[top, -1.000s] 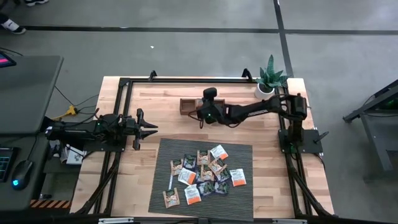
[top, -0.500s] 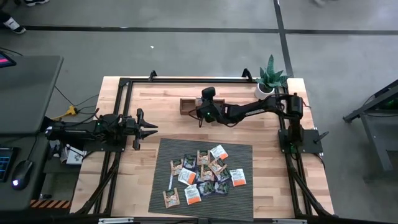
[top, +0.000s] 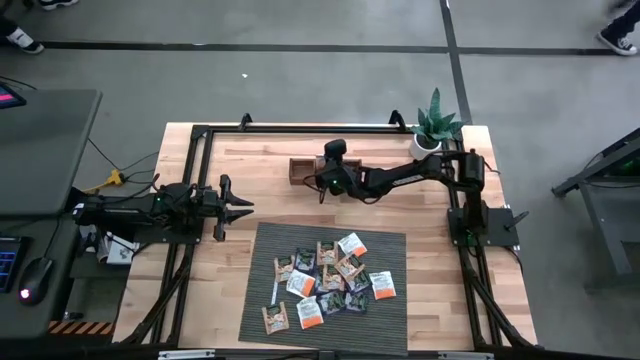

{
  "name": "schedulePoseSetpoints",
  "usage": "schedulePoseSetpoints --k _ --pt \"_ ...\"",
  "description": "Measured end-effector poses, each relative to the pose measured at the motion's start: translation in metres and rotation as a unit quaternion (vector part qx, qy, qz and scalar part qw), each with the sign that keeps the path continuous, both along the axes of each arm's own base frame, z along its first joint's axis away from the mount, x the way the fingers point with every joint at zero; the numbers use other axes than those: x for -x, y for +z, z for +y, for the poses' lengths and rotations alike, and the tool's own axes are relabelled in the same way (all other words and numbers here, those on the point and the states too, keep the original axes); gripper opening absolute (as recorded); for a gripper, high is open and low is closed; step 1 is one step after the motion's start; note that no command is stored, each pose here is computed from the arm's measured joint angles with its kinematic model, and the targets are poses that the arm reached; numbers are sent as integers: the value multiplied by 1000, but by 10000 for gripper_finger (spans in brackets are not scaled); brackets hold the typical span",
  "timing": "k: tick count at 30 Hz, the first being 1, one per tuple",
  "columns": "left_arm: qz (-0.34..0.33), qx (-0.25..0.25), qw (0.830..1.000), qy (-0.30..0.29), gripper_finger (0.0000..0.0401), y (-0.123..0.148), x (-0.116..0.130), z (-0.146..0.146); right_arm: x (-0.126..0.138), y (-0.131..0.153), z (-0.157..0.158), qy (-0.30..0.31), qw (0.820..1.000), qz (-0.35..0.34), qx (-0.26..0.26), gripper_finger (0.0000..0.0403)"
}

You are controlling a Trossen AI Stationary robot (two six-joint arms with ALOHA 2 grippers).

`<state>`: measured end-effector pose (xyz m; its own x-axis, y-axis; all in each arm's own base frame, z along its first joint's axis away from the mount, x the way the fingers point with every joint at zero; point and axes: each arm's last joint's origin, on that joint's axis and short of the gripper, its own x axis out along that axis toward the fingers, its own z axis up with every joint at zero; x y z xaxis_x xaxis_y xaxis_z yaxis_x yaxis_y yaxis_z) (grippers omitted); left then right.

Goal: Pick & Place Tea
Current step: Put the orange tea bag into the middle compartment of the wooden organizer

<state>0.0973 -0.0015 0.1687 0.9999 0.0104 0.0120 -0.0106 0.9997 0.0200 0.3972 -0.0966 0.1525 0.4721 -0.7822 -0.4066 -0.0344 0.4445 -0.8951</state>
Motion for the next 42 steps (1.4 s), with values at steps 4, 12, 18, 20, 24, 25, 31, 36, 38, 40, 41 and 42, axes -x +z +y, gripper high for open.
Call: schedulePoseSetpoints --k 4,12,18,20,24,25,31,36,38,40,41,42 --pt "0 0 1000 0 82 0 0 0 0 0 0 0 1000 0 -1 46" --pt "0 0 1000 0 82 0 0 0 0 0 1 -13 1000 1 8 125" --pt "0 0 1000 0 82 0 0 0 -1 8 15 -25 999 -5 30 144" --pt "0 0 1000 0 82 0 0 0 -1 8 20 -24 999 -6 33 145" --pt "0 0 1000 0 82 0 0 0 -1 15 26 -29 999 -23 34 145" --pt "0 0 1000 0 82 0 0 0 -1 16 26 -30 999 -26 33 146" --pt "0 0 1000 0 82 0 0 0 1 16 22 -32 999 -38 12 145" --pt "0 0 1000 0 82 0 0 0 6 10 13 -54 998 -34 -20 147" --pt "0 0 1000 0 82 0 0 0 8 9 10 -62 997 -36 -25 146" --pt "0 0 1000 0 82 0 0 0 8 9 8 -66 997 -38 -28 147" --pt "0 0 1000 0 82 0 0 0 8 9 8 -65 997 -38 -30 148" --pt "0 0 1000 0 82 0 0 0 9 9 7 -65 997 -39 -32 149"
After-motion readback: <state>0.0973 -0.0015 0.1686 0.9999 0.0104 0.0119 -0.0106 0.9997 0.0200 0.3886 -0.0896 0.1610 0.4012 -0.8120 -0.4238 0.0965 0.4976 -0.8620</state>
